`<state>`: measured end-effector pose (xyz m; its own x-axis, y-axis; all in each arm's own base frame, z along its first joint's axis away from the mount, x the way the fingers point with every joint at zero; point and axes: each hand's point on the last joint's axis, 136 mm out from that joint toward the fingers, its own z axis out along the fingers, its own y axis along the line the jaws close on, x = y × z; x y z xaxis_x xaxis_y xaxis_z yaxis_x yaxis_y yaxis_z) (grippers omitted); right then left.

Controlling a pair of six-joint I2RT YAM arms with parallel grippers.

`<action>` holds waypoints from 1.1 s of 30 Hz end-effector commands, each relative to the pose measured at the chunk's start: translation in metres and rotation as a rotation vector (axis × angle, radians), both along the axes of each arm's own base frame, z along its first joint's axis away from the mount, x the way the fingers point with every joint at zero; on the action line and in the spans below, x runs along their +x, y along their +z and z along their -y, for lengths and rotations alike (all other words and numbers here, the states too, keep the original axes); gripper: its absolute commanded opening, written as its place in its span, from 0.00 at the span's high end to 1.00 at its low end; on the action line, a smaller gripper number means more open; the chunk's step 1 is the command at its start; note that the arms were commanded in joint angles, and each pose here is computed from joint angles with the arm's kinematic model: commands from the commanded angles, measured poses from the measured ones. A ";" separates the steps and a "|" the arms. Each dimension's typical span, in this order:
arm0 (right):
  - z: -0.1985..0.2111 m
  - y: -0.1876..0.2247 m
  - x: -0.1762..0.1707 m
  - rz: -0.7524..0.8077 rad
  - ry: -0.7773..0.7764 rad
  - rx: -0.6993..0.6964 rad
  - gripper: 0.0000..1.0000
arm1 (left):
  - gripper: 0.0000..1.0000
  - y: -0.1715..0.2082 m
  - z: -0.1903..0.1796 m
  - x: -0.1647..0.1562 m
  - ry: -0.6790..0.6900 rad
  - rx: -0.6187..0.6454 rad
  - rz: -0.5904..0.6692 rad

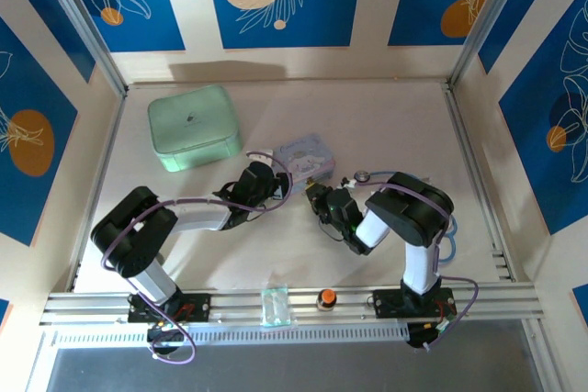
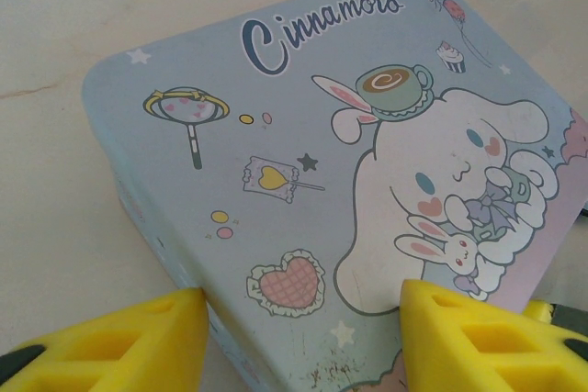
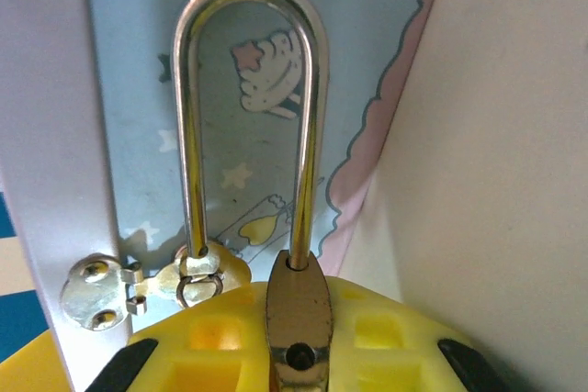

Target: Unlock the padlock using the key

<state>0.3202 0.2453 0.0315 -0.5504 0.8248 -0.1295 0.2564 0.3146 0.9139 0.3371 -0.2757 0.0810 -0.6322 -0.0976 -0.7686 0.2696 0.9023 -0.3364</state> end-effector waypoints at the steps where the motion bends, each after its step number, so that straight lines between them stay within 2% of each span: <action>1: 0.015 0.007 -0.001 0.007 -0.003 -0.074 1.00 | 0.45 -0.094 -0.050 -0.059 -0.059 0.311 -0.299; 4: 0.034 -0.005 -0.012 -0.076 -0.050 -0.123 1.00 | 0.45 -0.088 -0.052 -0.054 -0.058 0.328 -0.280; 6: 0.033 -0.004 -0.011 -0.073 -0.014 -0.115 1.00 | 0.45 -0.085 -0.051 -0.051 -0.057 0.332 -0.273; 10: 0.007 0.002 -0.017 -0.072 0.208 -0.096 1.00 | 0.45 -0.081 -0.055 -0.043 -0.048 0.337 -0.273; 15: 0.001 -0.002 -0.053 -0.121 0.446 -0.188 1.00 | 0.45 -0.066 -0.066 -0.027 -0.022 0.307 -0.254; 21: 0.005 -0.009 -0.080 -0.247 0.652 -0.085 1.00 | 0.44 -0.046 -0.070 -0.012 -0.010 0.306 -0.219; 25: 0.017 -0.013 -0.098 -0.359 0.729 -0.106 1.00 | 0.40 -0.029 -0.071 -0.005 -0.005 0.280 -0.186; 33: 0.055 -0.021 -0.118 -0.526 0.761 -0.132 1.00 | 0.32 0.001 -0.062 -0.001 -0.027 0.223 -0.142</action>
